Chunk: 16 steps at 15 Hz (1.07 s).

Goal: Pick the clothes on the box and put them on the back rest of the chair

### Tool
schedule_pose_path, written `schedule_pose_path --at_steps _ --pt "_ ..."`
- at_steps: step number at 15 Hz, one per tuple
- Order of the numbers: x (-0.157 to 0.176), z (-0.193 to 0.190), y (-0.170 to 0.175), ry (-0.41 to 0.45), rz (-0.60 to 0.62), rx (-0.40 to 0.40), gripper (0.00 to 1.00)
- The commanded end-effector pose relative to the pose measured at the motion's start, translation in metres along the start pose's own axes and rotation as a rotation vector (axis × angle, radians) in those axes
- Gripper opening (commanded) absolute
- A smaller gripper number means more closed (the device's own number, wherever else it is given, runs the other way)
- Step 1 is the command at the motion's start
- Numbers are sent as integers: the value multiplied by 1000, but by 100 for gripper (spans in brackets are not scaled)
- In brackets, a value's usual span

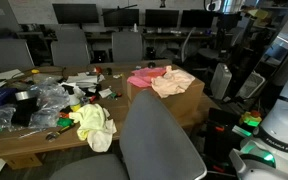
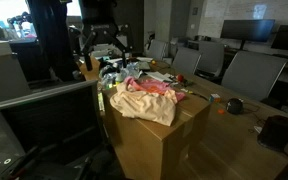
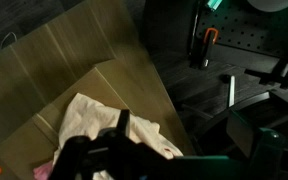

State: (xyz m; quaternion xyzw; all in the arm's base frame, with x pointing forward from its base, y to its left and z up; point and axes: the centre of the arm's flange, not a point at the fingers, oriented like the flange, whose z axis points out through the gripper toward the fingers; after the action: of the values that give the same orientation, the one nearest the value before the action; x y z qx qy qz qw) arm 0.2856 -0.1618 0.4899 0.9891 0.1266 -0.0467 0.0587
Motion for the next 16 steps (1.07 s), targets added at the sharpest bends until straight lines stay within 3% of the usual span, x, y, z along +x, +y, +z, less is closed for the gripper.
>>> schedule_pose_path --at_steps 1,7,10,16 --pt "0 -1 0 2 1 -1 100" --pt "7 -6 4 4 0 -17 100" --pt "33 -21 8 28 -23 -41 100" --pt "116 -49 14 160 -39 -58 100"
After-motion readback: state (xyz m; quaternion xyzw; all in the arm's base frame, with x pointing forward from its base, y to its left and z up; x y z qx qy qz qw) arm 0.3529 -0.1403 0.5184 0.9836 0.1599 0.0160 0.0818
